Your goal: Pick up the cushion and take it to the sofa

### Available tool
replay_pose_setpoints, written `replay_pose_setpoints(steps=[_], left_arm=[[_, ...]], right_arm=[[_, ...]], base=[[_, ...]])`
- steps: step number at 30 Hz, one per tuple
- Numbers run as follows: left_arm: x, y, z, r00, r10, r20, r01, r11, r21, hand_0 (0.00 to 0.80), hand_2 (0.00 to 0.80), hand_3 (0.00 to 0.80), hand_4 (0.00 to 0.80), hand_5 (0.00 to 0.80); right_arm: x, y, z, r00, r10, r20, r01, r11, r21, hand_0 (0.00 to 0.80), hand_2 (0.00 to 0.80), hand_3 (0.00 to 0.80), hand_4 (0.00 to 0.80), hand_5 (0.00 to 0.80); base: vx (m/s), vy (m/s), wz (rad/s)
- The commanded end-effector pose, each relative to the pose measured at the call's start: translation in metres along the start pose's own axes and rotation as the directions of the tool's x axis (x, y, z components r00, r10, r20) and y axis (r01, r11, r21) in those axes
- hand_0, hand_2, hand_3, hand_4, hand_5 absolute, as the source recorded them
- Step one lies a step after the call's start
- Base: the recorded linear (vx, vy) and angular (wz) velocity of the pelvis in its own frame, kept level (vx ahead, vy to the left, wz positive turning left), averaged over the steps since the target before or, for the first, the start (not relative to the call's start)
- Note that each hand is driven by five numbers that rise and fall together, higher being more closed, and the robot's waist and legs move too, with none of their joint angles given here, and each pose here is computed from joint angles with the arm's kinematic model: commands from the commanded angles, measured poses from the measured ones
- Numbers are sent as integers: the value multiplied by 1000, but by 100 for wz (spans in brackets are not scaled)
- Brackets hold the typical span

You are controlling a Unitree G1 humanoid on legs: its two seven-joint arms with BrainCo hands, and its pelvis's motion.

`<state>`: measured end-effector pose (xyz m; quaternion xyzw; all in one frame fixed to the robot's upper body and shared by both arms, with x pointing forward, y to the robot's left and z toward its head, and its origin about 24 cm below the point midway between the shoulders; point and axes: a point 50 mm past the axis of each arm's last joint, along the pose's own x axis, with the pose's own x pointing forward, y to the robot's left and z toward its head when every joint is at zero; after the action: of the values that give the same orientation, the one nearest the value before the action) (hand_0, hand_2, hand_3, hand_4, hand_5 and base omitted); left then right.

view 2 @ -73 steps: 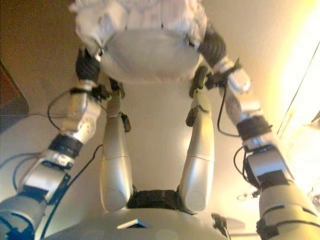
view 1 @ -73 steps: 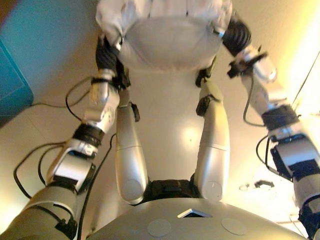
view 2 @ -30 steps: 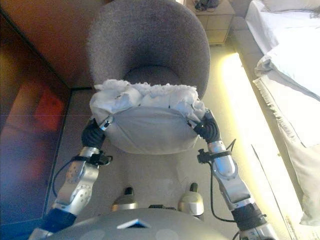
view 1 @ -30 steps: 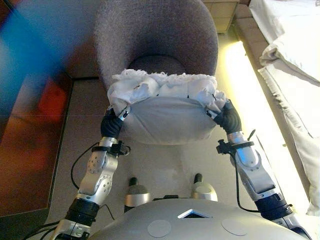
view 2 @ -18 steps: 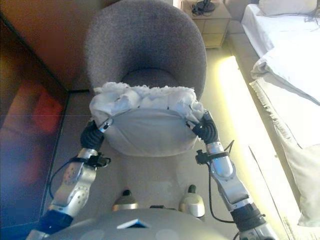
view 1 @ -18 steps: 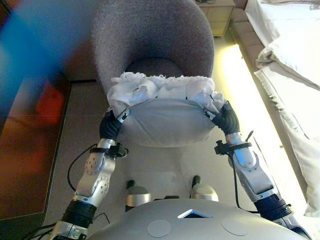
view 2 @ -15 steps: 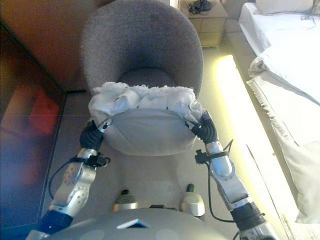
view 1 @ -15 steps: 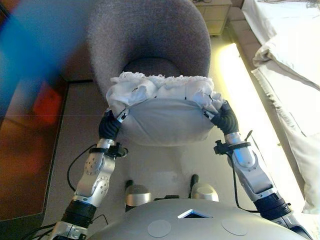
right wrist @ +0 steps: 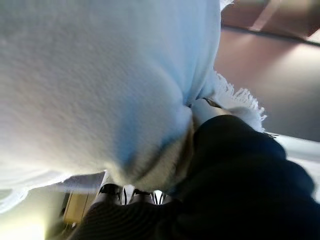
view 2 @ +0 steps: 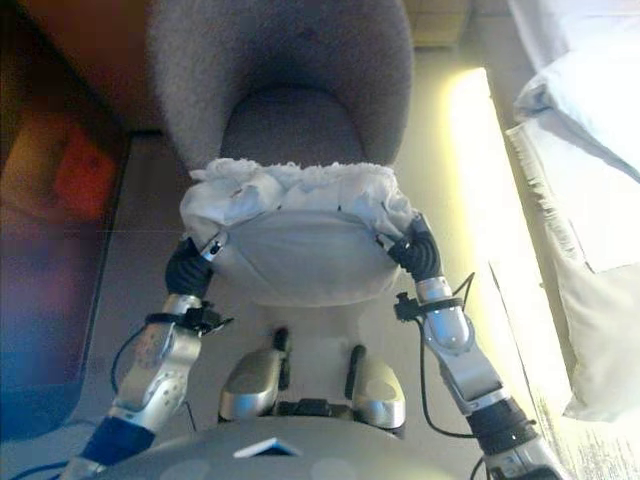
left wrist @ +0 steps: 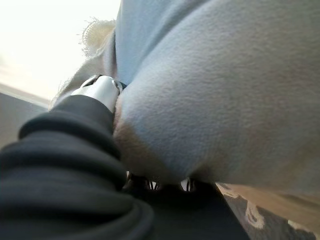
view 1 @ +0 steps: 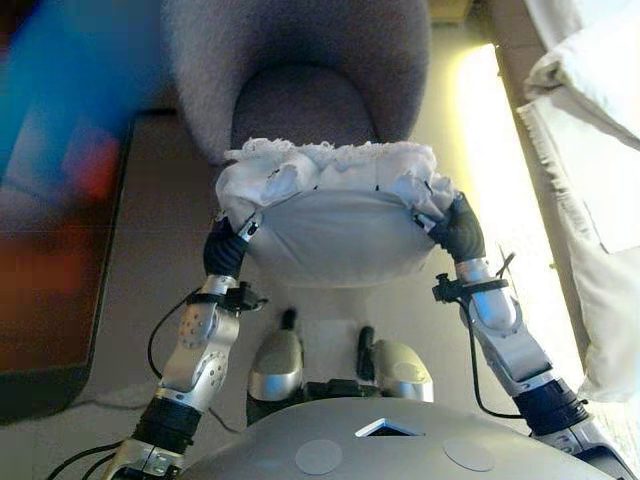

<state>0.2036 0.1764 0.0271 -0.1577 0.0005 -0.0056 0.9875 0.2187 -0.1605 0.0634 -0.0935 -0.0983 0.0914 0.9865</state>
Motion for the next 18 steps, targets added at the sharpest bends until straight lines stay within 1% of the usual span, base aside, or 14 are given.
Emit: replay_pose_setpoints(steps=[1,6,9,13,18], left_arm=[[4,-20,48,948,-82,307,100,994,-42,800,800,800,800,800],[6,-20,47,946,-96,308,113,993,-39,800,800,800,800,800],[13,-17,48,954,-110,280,125,992,-35,800,800,800,800,800],[12,-21,49,942,-181,284,182,983,22,800,800,800,800,800],[18,-19,56,941,-173,292,169,985,41,800,800,800,800,800]], right_arm=[[11,9,42,970,47,239,-52,999,14,800,800,800,800,800],[11,6,41,972,36,232,-41,999,19,800,800,800,800,800],[11,-1,39,977,-16,215,8,999,36,800,800,800,800,800],[7,-5,38,975,-79,207,66,995,68,800,800,800,800,800],[7,1,36,978,-84,193,71,995,75,800,800,800,800,800]], base=[[590,125,-38],[603,210,-31],[511,272,-40],[459,240,-3],[435,139,-1]])
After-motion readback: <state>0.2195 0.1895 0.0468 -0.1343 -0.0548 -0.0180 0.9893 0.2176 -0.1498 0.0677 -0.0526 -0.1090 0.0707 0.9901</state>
